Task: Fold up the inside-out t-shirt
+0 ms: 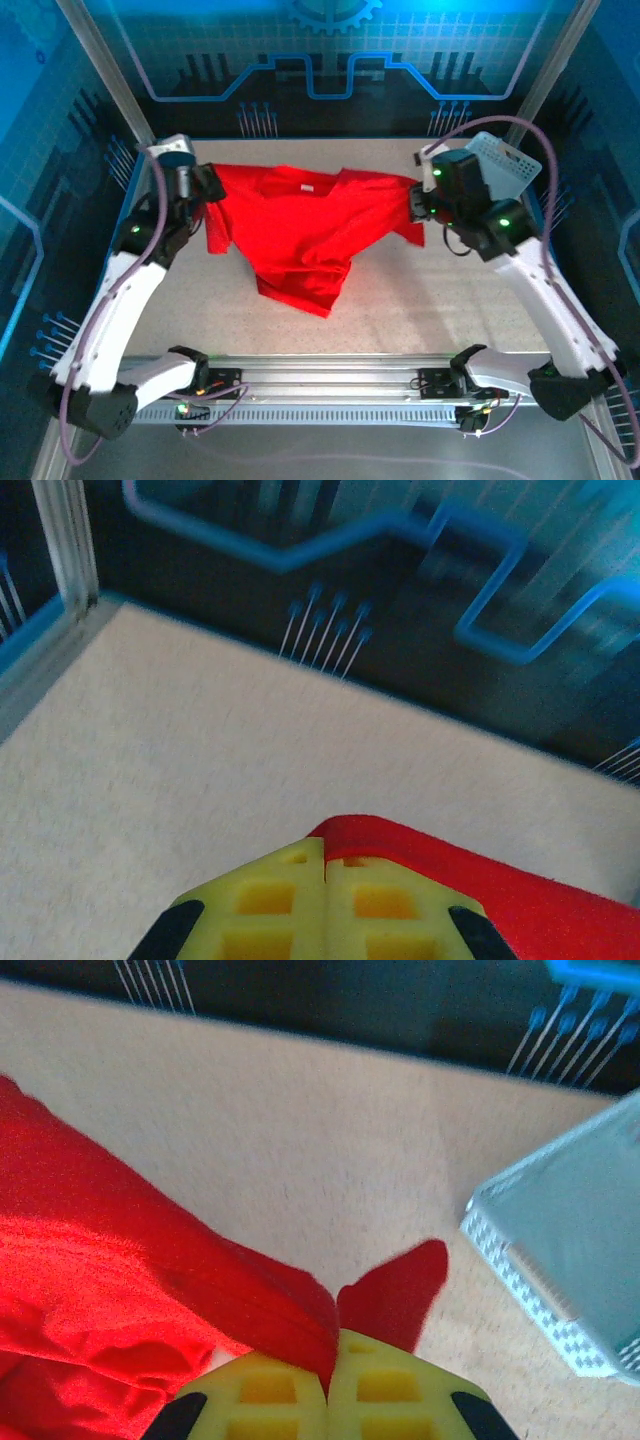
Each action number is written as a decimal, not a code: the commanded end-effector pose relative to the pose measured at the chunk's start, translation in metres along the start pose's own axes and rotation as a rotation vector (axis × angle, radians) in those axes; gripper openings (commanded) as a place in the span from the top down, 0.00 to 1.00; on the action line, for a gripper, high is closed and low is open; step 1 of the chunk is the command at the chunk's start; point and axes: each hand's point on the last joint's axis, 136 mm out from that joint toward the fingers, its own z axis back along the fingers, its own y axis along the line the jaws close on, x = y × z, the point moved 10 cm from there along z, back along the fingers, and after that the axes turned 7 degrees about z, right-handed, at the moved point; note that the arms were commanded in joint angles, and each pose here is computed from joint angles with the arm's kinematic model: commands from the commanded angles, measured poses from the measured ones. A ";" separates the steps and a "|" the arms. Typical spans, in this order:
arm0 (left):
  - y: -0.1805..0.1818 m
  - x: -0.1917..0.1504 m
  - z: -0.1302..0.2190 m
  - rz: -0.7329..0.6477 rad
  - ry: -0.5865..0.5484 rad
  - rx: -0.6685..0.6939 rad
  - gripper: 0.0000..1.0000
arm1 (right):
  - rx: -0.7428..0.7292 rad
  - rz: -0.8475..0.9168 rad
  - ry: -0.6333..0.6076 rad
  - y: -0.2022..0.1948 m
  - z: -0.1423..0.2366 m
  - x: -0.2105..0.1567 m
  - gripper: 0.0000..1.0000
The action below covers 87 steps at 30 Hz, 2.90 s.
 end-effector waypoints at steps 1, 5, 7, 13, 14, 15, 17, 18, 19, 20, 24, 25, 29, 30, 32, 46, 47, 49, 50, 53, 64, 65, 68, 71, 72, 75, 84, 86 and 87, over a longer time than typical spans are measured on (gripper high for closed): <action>-0.008 0.043 0.059 0.053 -0.169 -0.148 1.00 | 0.035 0.019 -0.107 -0.012 0.061 0.011 1.00; -0.019 0.073 0.117 0.066 -0.259 -0.363 1.00 | 0.123 0.012 -0.326 -0.021 0.129 0.029 1.00; -0.023 0.082 0.143 0.069 -0.285 -0.473 1.00 | 0.201 0.021 -0.417 -0.020 0.154 0.034 1.00; -0.034 0.089 0.176 0.055 -0.260 -0.705 1.00 | 0.366 0.032 -0.585 -0.017 0.194 0.037 1.00; -0.035 0.088 0.167 0.053 -0.241 -0.661 1.00 | 0.350 0.032 -0.575 -0.017 0.190 0.039 1.00; -0.038 0.088 0.153 0.043 -0.207 -0.608 1.00 | 0.308 0.021 -0.544 -0.017 0.178 0.040 1.00; -0.045 0.082 0.114 0.002 -0.111 -0.495 1.00 | 0.212 0.019 -0.444 -0.017 0.146 0.044 1.00; -0.048 0.076 0.090 -0.019 -0.049 -0.419 1.00 | 0.137 0.018 -0.366 -0.017 0.121 0.046 1.00; -0.051 0.068 0.061 -0.041 0.032 -0.345 1.00 | 0.071 0.018 -0.297 -0.018 0.101 0.047 1.00; -0.052 0.059 0.034 -0.062 0.123 -0.246 1.00 | 0.006 0.024 -0.221 -0.018 0.076 0.047 1.00; -0.050 0.018 -0.058 -0.131 0.432 0.043 1.00 | -0.109 -0.003 -0.015 -0.022 0.010 0.042 1.00; -0.051 0.016 -0.065 -0.141 0.453 0.054 1.00 | -0.110 -0.024 -0.010 -0.025 0.008 0.043 1.00; -0.056 0.037 -0.034 -0.120 0.300 -0.067 1.00 | -0.053 -0.080 -0.158 -0.035 0.046 0.058 1.00; -0.057 0.045 -0.017 -0.098 0.220 -0.145 1.00 | -0.030 -0.084 -0.217 -0.036 0.061 0.062 1.00; -0.057 0.055 0.015 -0.056 0.066 -0.299 1.00 | -0.002 -0.094 -0.296 -0.038 0.085 0.068 1.00; -0.046 0.019 -0.025 -0.041 0.194 -0.213 1.00 | 0.051 -0.116 -0.228 -0.029 0.036 0.057 1.00; -0.045 0.015 -0.034 -0.048 0.231 -0.174 1.00 | 0.047 -0.117 -0.216 -0.028 0.028 0.056 1.00; -0.044 0.008 -0.048 -0.062 0.286 -0.119 1.00 | 0.053 -0.111 -0.190 -0.027 0.015 0.058 1.00; -0.044 0.007 -0.052 -0.070 0.298 -0.101 1.00 | 0.052 -0.111 -0.178 -0.027 0.009 0.059 1.00; -0.046 0.015 -0.046 -0.075 0.266 -0.106 1.00 | 0.064 -0.109 -0.172 -0.026 0.005 0.066 1.00; -0.052 0.076 0.076 -0.009 -0.160 -0.491 1.00 | 0.065 -0.131 -0.435 -0.038 0.102 0.085 1.00; -0.051 0.078 0.087 -0.004 -0.190 -0.532 1.00 | 0.066 -0.134 -0.462 -0.039 0.112 0.085 1.00; -0.052 0.084 0.109 -0.005 -0.244 -0.628 1.00 | 0.075 -0.134 -0.541 -0.041 0.140 0.085 1.00; -0.055 0.090 0.121 -0.002 -0.245 -0.670 1.00 | 0.079 -0.130 -0.601 -0.043 0.159 0.086 1.00; -0.056 0.091 0.122 -0.005 -0.243 -0.680 1.00 | 0.073 -0.131 -0.611 -0.044 0.164 0.087 1.00; -0.055 0.090 0.112 -0.011 -0.234 -0.629 1.00 | 0.074 -0.124 -0.633 -0.044 0.167 0.087 1.00; -0.054 0.076 0.106 -0.014 -0.157 -0.659 1.00 | 0.103 -0.142 -0.601 -0.043 0.171 0.079 1.00; -0.050 0.072 0.120 -0.020 -0.179 -0.729 1.00 | 0.124 -0.132 -0.633 -0.042 0.187 0.073 1.00; -0.049 0.071 0.127 -0.024 -0.185 -0.756 1.00 | 0.133 -0.127 -0.649 -0.042 0.194 0.069 1.00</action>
